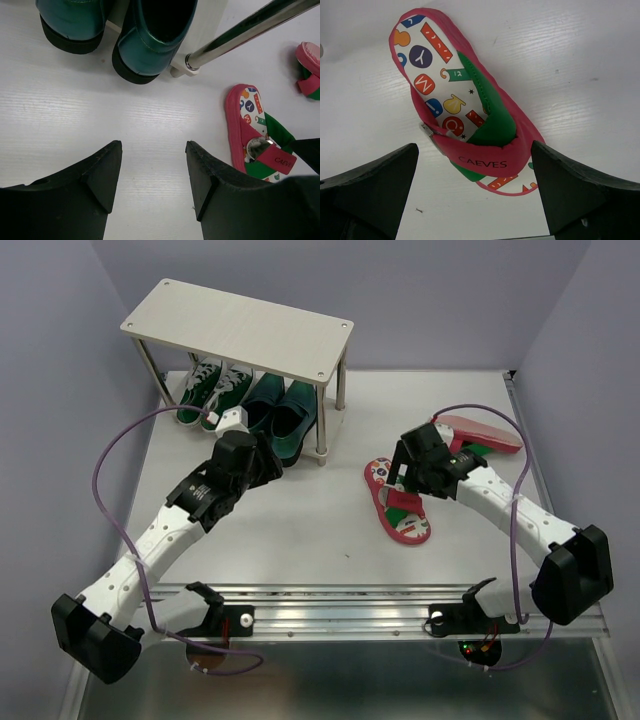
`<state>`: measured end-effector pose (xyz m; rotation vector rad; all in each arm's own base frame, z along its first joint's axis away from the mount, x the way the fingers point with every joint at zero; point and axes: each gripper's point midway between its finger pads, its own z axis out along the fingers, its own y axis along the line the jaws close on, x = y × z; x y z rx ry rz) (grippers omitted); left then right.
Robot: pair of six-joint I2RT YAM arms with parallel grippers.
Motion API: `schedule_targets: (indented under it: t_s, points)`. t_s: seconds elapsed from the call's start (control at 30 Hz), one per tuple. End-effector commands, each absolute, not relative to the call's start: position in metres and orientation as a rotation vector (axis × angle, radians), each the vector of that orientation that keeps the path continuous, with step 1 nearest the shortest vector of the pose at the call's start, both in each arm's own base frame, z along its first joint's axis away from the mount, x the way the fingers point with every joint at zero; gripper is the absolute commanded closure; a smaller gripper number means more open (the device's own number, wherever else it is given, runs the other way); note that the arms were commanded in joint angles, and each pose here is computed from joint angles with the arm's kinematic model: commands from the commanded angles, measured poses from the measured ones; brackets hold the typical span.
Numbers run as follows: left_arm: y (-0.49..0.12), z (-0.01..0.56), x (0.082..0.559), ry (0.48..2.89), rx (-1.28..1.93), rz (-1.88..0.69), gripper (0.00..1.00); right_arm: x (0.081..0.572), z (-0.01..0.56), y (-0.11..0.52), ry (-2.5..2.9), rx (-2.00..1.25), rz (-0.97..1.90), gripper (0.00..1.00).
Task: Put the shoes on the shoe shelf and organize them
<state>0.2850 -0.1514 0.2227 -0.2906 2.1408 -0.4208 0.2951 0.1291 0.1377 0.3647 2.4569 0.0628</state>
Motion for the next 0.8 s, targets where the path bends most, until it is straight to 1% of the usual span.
schedule_targets:
  t_s: [0.0, 0.3, 0.37, 0.43, 0.5, 0.57, 0.6, 0.77]
  points:
    - [-0.148, 0.252, 0.286, 2.057, -0.302, -0.449, 0.36, 0.308, 0.14, 0.125, 2.386, 0.473, 0.074, 0.0]
    - [-0.145, 0.253, 0.281, 2.048, -0.305, -0.449, 0.36, 0.347, 0.115, 0.153, 2.422, 0.221, 0.179, 0.0]
    - [-0.143, 0.252, 0.28, 2.048, -0.308, -0.443, 0.36, 0.352, 0.105, 0.169, 2.45, 0.161, 0.25, 0.0]
    - [-0.142, 0.252, 0.279, 2.05, -0.313, -0.44, 0.36, 0.351, 0.099, 0.193, 2.496, 0.033, 0.38, 0.0]
    - [-0.141, 0.251, 0.277, 2.049, -0.315, -0.44, 0.36, 0.341, 0.099, 0.216, 2.52, -0.101, 0.545, 0.0]
    - [-0.14, 0.251, 0.277, 2.049, -0.319, -0.435, 0.36, 0.334, 0.101, 0.227, 2.513, -0.196, 0.634, 0.0]
    - [-0.14, 0.25, 0.277, 2.05, -0.323, -0.436, 0.36, 0.321, 0.104, 0.243, 2.501, -0.316, 0.693, 0.0]
    - [-0.143, 0.247, 0.279, 2.058, -0.321, -0.442, 0.36, 0.279, 0.1, 0.264, 2.52, -0.638, 0.736, 0.0]
